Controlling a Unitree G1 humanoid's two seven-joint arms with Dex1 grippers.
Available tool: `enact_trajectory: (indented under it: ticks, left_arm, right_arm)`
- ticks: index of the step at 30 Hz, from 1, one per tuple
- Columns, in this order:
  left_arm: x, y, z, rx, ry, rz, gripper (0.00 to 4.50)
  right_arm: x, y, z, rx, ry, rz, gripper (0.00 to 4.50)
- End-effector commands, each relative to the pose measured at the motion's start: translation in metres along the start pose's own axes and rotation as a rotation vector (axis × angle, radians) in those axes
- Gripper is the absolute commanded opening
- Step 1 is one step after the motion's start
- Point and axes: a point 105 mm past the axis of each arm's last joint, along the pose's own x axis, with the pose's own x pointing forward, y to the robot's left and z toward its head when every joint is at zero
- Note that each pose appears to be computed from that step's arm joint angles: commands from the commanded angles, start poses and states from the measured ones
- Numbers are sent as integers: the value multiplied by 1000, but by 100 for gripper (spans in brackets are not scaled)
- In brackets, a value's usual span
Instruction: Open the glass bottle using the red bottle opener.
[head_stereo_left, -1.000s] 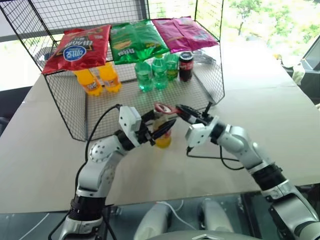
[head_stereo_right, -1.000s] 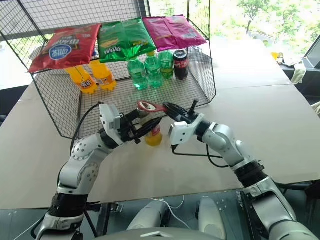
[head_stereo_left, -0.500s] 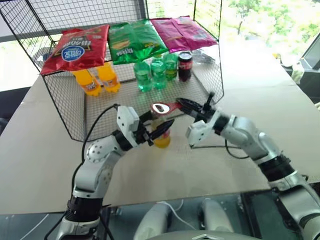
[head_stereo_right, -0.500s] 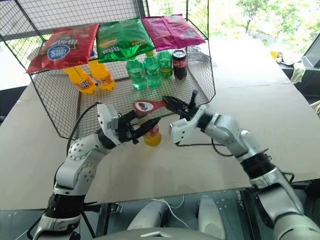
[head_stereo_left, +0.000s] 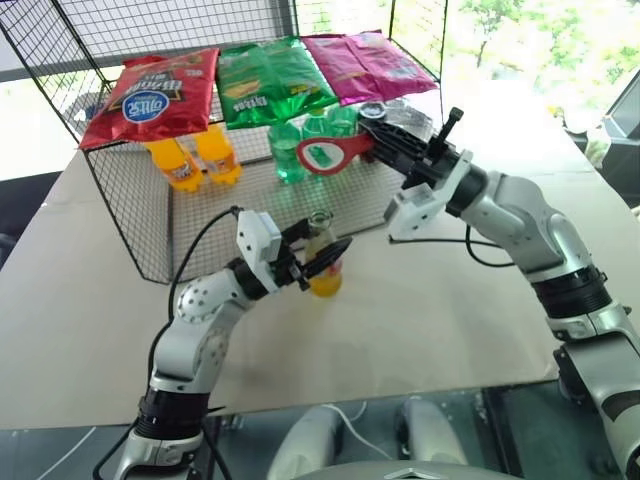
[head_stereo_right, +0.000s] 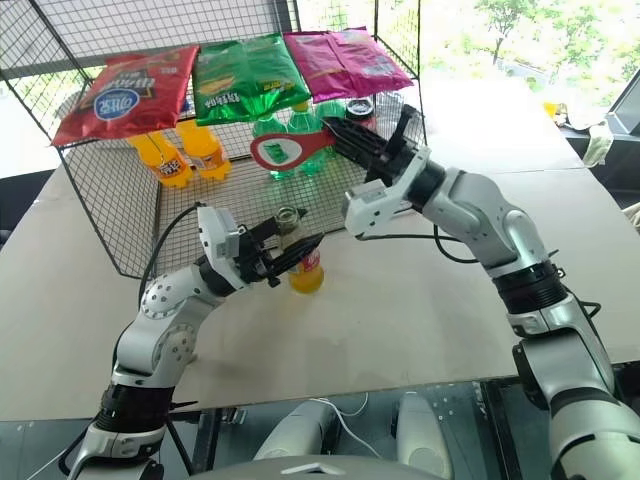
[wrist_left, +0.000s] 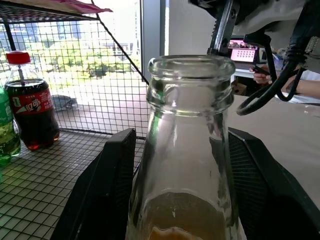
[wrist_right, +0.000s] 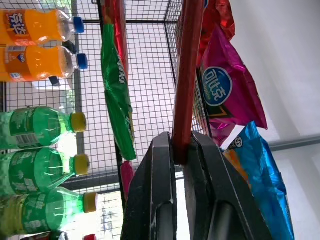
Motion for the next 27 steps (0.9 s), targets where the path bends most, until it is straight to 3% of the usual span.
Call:
enact_trajectory:
  ticks: [1, 12, 13, 16, 27]
  left_arm:
    - [-7, 7, -16, -27, 59, 45, 212]
    - [-9, 7, -13, -45, 37, 34, 212]
    - [-9, 7, -13, -44, 35, 33, 315]
    - [-9, 10, -12, -28, 29, 64, 436]
    - [-11, 3, -8, -57, 5, 29, 444]
  right_arm:
    - [-3, -12, -3, 40, 28, -68, 0]
    - [-30, 31, -25, 416, 256, -74, 0]
    - [-32, 36, -25, 451, 273, -71, 0]
    - [-37, 43, -22, 492, 290, -60, 0]
    - [-45, 57, -22, 606, 338, -35, 0]
